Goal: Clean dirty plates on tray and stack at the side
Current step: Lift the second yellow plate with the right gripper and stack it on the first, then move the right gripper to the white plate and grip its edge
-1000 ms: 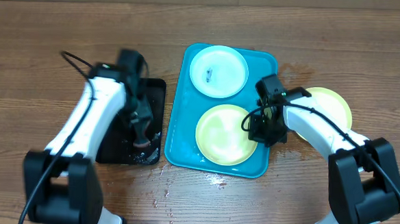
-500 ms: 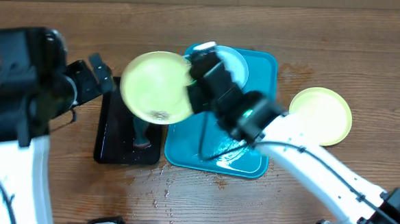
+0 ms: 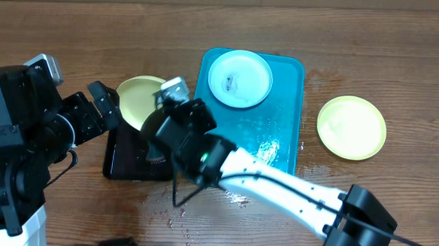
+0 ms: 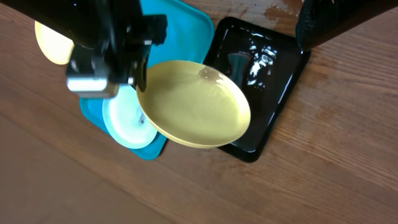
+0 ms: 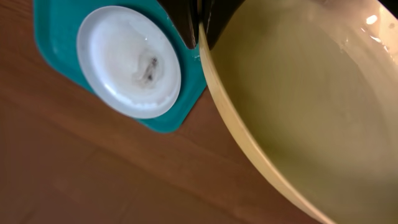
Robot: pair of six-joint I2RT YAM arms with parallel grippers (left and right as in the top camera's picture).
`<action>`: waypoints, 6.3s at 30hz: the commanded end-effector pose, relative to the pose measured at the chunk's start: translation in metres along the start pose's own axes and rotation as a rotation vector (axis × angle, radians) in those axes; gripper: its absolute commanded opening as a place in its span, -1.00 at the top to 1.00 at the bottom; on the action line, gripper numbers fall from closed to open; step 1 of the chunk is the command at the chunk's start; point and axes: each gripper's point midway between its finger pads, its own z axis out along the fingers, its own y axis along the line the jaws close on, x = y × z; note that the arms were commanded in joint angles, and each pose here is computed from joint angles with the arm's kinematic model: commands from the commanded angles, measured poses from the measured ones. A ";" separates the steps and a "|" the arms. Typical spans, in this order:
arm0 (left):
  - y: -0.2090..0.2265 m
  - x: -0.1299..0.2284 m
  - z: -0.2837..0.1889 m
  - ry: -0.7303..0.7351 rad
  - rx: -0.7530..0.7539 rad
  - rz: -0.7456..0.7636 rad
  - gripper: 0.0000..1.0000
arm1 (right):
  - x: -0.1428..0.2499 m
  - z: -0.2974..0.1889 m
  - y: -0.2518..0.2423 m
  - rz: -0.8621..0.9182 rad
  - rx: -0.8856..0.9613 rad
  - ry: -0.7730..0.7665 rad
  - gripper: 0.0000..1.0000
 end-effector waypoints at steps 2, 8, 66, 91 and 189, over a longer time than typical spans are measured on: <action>0.007 -0.006 0.000 -0.013 -0.039 0.022 -0.99 | -0.035 -0.043 -0.026 -0.047 0.210 -0.144 0.92; 0.008 -0.006 0.007 0.010 -0.048 0.019 -1.00 | -0.038 -0.058 -0.028 -0.071 0.283 -0.181 0.92; 0.019 -0.014 0.082 0.192 -0.123 0.030 -0.99 | -0.033 -0.048 -0.028 -0.055 0.240 -0.147 0.92; 0.010 -0.001 -0.074 -0.268 -0.027 0.111 -1.00 | -0.011 -0.006 -0.199 0.836 -0.264 0.298 0.93; -0.009 0.011 -0.070 -0.198 0.091 0.119 -0.99 | 0.193 -0.002 -0.179 0.675 -0.199 0.801 0.92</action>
